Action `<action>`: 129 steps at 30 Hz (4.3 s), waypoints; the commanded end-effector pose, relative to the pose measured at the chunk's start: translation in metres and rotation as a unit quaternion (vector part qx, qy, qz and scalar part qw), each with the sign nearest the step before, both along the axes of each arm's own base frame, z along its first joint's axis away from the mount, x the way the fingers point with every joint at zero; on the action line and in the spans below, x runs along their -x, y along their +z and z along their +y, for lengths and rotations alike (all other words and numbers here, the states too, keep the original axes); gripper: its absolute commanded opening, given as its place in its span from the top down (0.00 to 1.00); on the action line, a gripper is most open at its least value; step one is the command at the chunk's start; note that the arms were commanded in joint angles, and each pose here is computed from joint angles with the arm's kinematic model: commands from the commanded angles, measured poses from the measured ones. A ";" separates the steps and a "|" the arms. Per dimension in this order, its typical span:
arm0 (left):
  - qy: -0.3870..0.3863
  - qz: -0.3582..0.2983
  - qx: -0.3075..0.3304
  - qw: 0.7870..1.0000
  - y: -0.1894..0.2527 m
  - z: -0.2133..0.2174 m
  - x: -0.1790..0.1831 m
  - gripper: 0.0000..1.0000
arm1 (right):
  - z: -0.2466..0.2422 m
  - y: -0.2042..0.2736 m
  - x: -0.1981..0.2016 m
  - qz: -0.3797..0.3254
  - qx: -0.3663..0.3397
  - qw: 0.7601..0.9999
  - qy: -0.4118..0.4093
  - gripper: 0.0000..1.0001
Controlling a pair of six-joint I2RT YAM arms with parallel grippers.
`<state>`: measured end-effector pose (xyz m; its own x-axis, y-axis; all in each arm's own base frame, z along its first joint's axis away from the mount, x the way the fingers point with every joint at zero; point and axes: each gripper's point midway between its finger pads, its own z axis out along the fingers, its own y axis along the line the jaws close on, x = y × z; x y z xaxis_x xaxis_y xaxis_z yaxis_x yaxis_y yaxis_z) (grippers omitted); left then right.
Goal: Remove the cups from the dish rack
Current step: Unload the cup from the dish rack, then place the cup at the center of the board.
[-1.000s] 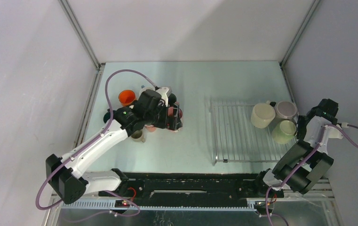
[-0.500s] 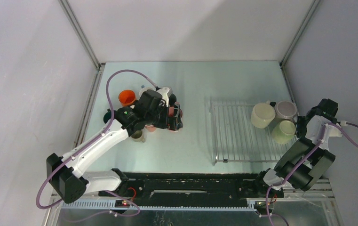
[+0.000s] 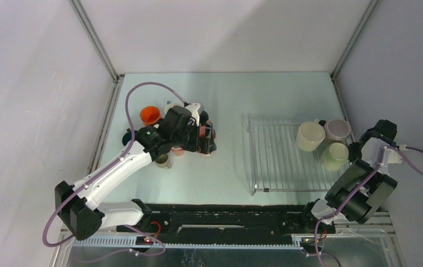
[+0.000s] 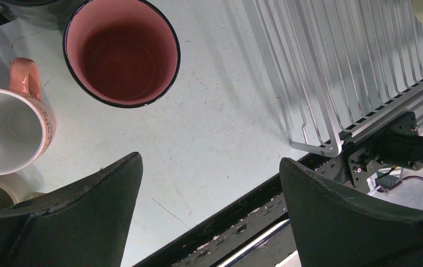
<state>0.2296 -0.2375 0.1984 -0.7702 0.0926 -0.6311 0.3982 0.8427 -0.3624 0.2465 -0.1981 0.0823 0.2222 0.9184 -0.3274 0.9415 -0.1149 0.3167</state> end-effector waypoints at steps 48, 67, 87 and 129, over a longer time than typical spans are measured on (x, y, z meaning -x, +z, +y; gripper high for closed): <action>-0.037 -0.042 0.099 0.994 0.059 -0.024 0.007 0.00 | 0.129 0.182 -0.015 -0.181 0.094 0.942 0.268 1.00; -0.090 -0.065 0.232 0.966 0.103 -0.040 -0.015 0.00 | 0.325 0.266 -0.075 -0.329 0.006 0.737 0.590 1.00; -0.151 -0.098 0.419 0.890 0.158 -0.070 -0.028 0.00 | 0.436 0.360 -0.058 -0.469 -0.199 0.517 0.688 1.00; -0.390 -0.131 0.582 0.701 0.297 -0.052 0.084 0.55 | 0.485 0.422 -0.030 -0.509 -0.369 0.335 0.702 1.00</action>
